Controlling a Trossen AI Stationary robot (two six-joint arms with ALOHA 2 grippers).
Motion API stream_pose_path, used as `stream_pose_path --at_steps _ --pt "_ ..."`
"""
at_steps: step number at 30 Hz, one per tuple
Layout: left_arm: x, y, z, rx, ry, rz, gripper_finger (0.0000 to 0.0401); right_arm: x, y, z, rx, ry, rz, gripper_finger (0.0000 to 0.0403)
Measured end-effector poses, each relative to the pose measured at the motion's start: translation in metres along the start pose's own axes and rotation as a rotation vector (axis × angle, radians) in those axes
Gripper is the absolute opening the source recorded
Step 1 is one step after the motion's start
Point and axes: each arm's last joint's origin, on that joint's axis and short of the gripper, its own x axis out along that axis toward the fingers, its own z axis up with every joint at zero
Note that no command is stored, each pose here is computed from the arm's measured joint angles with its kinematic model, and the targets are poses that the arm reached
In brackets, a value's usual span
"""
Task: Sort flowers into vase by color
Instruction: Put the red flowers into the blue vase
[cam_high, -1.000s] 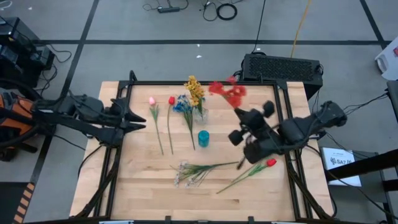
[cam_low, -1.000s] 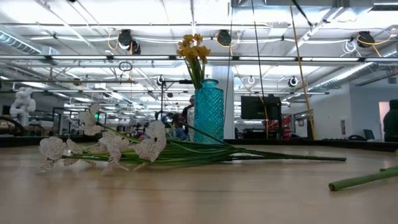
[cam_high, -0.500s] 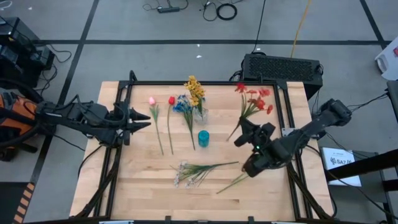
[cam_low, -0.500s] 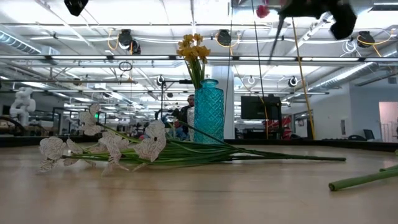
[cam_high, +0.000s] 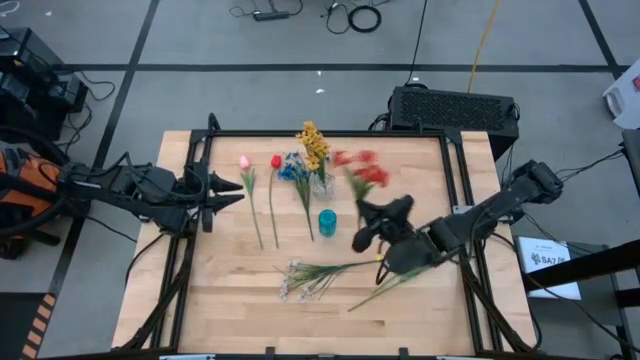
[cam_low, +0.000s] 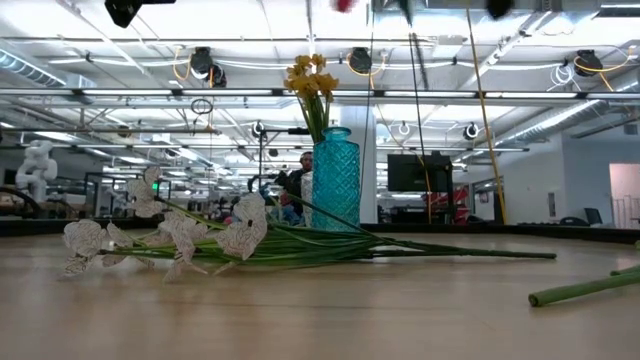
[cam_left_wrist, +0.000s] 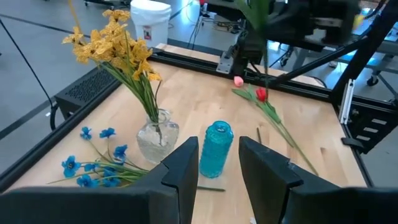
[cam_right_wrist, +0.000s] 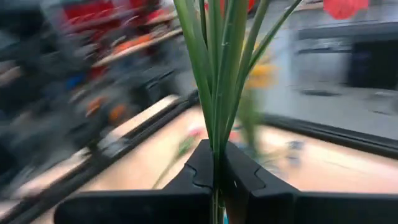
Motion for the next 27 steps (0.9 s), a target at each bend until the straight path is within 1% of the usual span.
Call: stream_pose_path --at_steps 2,4,6,9,12,14,17,20,23,25,27 --pt "0.0 0.0 0.0 0.0 0.0 0.0 0.0122 0.01 0.01 0.013 -0.026 0.012 0.164 0.0001" --pt "0.0 0.0 0.0 -0.005 0.0 0.0 0.0122 0.02 0.014 0.026 -0.037 -0.037 0.31 0.0001" --pt "0.0 0.0 0.0 -0.006 0.0 -0.001 0.0122 0.029 0.013 0.038 -0.054 -0.107 0.388 0.0001" --pt "0.0 0.0 0.0 -0.008 0.002 -0.007 0.0122 0.041 0.009 0.049 -0.103 -0.171 0.431 0.0" --pt "0.0 -0.001 0.0 -0.02 0.006 -0.021 0.0122 0.053 0.003 0.052 -0.134 -0.158 0.507 0.0" --pt "0.0 -0.001 0.0 -0.034 0.009 -0.026 0.0122 0.064 -0.001 0.049 -0.137 -0.138 0.55 0.0" --pt "0.0 -0.002 -0.001 -0.038 0.023 -0.073 0.0122 0.075 -0.013 0.038 -0.11 -0.163 0.576 0.0" --pt "0.0 -0.003 -0.001 -0.06 0.031 -0.091 0.0122 0.075 -0.029 0.03 -0.028 -0.284 0.588 0.0" --pt "0.0 -0.003 -0.001 -0.061 0.034 -0.101 0.0122 0.07 -0.051 0.015 0.024 -0.393 0.598 0.0" --pt "0.0 -0.003 -0.001 -0.059 0.035 -0.102 0.0122 0.07 -0.067 0.003 0.057 -0.416 0.591 0.0" --pt "0.0 -0.003 -0.001 -0.058 0.039 -0.105 0.0122 0.071 -0.078 -0.006 0.09 -0.408 0.581 0.0"
